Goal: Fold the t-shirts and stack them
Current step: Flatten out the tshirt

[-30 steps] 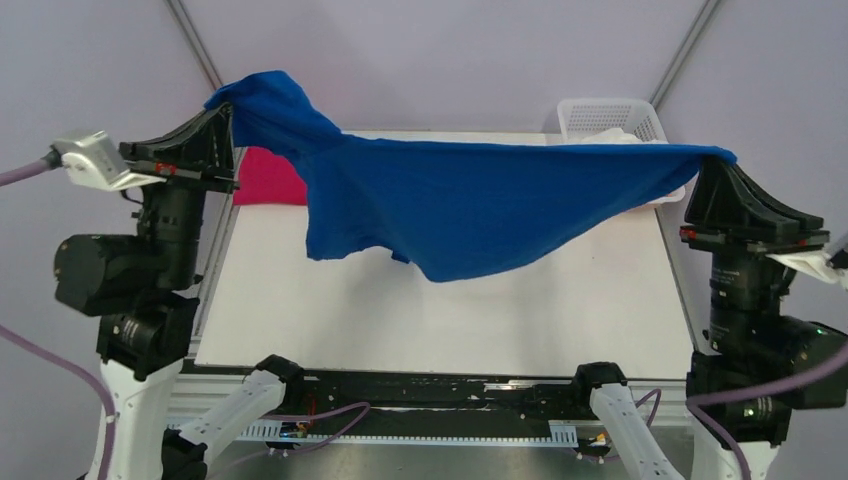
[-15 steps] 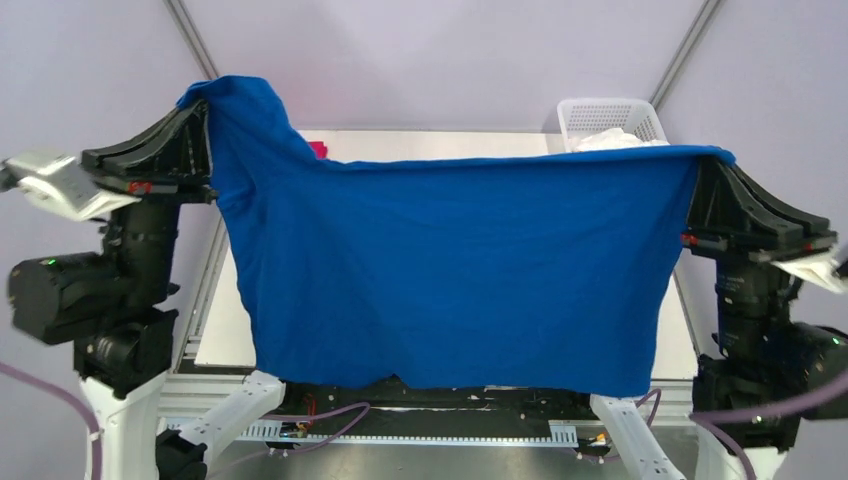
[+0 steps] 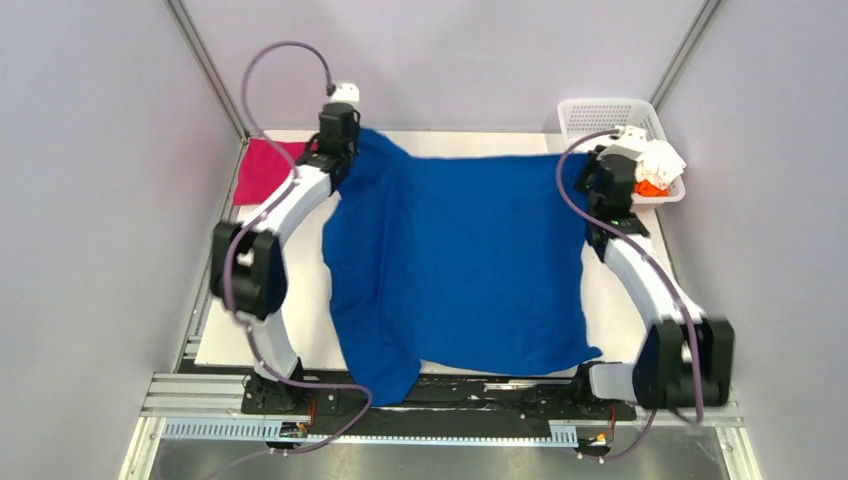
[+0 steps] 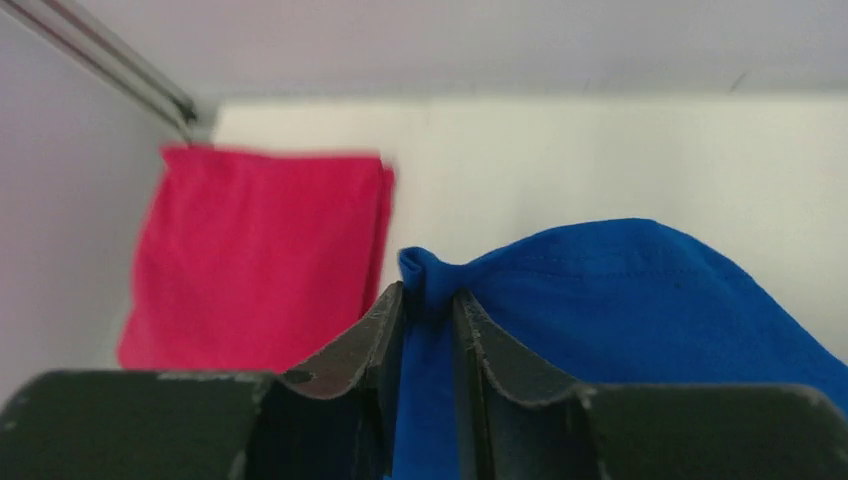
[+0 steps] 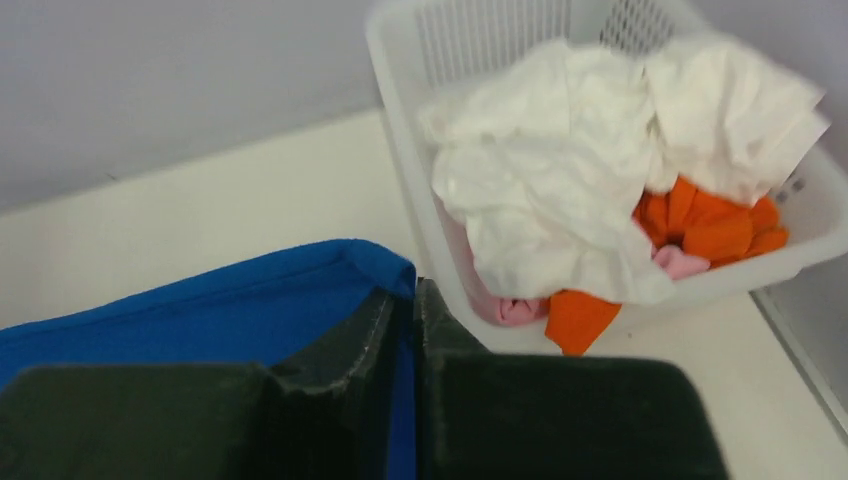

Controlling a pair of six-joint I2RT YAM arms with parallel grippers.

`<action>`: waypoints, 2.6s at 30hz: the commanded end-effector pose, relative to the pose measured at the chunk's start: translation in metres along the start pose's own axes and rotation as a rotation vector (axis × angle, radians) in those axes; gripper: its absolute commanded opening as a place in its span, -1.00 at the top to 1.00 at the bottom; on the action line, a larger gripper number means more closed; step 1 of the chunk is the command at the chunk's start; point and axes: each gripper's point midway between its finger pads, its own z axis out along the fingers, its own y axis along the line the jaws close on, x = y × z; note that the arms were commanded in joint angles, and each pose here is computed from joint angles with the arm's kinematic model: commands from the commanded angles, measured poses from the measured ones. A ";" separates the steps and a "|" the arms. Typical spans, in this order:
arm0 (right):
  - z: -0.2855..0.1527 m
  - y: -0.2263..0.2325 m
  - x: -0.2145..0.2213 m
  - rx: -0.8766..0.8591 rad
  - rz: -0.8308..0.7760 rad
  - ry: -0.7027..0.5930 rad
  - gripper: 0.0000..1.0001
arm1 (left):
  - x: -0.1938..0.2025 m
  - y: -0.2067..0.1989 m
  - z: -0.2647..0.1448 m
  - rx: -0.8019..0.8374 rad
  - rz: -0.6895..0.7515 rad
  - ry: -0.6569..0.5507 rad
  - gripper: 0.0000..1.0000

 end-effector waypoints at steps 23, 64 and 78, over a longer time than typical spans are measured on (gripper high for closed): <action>-0.038 0.046 0.143 -0.217 0.272 0.554 -1.00 | 0.156 -0.106 -0.082 0.446 -0.445 0.601 -1.00; 0.047 0.036 0.210 0.013 0.231 0.705 -1.00 | 0.173 -0.064 0.057 0.134 -0.351 0.681 -1.00; -0.050 0.047 0.186 -0.132 0.270 0.713 -1.00 | 0.222 -0.063 -0.195 0.137 -0.208 0.811 -1.00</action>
